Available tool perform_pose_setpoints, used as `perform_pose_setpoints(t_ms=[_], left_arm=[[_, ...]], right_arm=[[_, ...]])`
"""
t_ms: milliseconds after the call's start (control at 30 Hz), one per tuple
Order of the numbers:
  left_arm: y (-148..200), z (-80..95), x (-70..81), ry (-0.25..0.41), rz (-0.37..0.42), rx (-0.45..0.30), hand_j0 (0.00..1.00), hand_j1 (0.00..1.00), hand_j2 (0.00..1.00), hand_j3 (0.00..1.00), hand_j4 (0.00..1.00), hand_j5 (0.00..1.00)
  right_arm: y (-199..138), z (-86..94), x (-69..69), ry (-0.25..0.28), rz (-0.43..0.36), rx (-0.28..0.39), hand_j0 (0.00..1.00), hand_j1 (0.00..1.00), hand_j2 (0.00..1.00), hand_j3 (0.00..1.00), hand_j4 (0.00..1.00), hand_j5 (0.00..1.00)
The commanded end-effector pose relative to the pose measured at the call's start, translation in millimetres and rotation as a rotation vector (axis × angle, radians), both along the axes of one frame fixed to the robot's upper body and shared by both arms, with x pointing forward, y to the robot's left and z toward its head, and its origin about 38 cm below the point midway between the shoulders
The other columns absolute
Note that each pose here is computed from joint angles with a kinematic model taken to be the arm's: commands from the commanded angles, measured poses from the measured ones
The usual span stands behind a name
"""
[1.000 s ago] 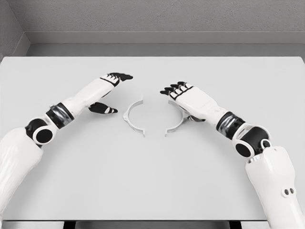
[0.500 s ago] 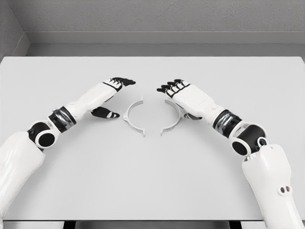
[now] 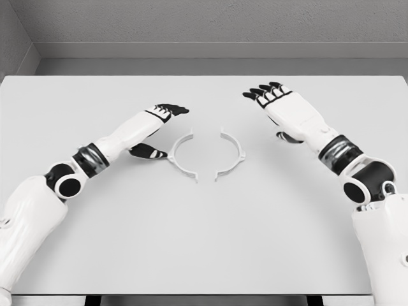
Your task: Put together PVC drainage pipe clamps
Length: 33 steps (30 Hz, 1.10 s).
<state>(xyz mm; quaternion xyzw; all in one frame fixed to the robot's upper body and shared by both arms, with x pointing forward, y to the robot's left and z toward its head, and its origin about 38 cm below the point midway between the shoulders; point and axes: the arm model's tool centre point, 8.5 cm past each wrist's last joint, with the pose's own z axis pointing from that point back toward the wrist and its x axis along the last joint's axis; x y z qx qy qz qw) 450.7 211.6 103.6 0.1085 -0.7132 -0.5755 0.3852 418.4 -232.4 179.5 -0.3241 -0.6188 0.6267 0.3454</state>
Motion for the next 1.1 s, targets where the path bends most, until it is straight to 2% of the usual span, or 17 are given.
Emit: perform_pose_setpoints(t_ms=[0,167,233,333,467,533,600,800,967,1067], left_arm=[[-4,0.4,0.0,0.001,-0.003,-0.016,1.00,1.00,1.00,1.00,1.00,1.00],[-12,-0.1,-0.4,0.000,-0.012,-0.025,1.00,1.00,1.00,1.00,1.00,1.00],[-12,0.1,-0.2,0.001,-0.011,-0.024,1.00,1.00,1.00,1.00,1.00,1.00],[-13,0.3,-0.5,-0.001,-0.013,-0.027,1.00,1.00,1.00,1.00,1.00,1.00],[-25,-0.1,-1.3,0.001,-0.025,-0.052,1.00,1.00,1.00,1.00,1.00,1.00],[-25,-0.3,-1.3,0.002,-0.026,-0.049,1.00,1.00,1.00,1.00,1.00,1.00],[-25,-0.3,-1.3,0.002,-0.026,-0.049,1.00,1.00,1.00,1.00,1.00,1.00],[-33,-0.5,-2.0,-0.002,-0.035,-0.050,1.00,1.00,1.00,1.00,1.00,1.00],[-34,-0.9,-2.0,-0.007,-0.039,-0.035,1.00,1.00,1.00,1.00,1.00,1.00],[-34,-0.9,-2.0,-0.007,-0.039,-0.035,1.00,1.00,1.00,1.00,1.00,1.00]], right_arm=[[-14,8.8,0.3,-0.023,-0.033,0.017,1.00,1.00,1.00,1.00,1.00,1.00],[-16,6.2,-4.2,-0.019,-0.034,0.016,1.00,1.00,1.00,1.00,1.00,1.00],[-24,8.1,-4.5,-0.024,-0.047,0.004,1.00,1.00,1.00,1.00,1.00,1.00],[-53,14.3,-7.9,-0.041,-0.096,-0.007,1.00,1.00,1.00,1.00,1.00,1.00],[-74,27.3,-12.9,-0.075,-0.094,-0.084,1.00,1.00,1.00,1.00,1.00,1.00],[-78,18.7,-21.8,-0.056,-0.068,-0.122,1.00,1.00,1.00,1.00,1.00,1.00],[-78,14.3,-25.3,-0.048,-0.052,-0.132,1.00,1.00,1.00,1.00,1.00,1.00],[-93,13.8,-28.1,-0.042,-0.081,-0.137,1.00,1.00,1.00,1.00,1.00,1.00],[-128,13.5,-39.1,-0.039,-0.179,-0.123,1.00,1.00,1.00,1.00,1.00,1.00],[-128,13.5,-39.1,-0.039,-0.179,-0.123,1.00,1.00,1.00,1.00,1.00,1.00]])
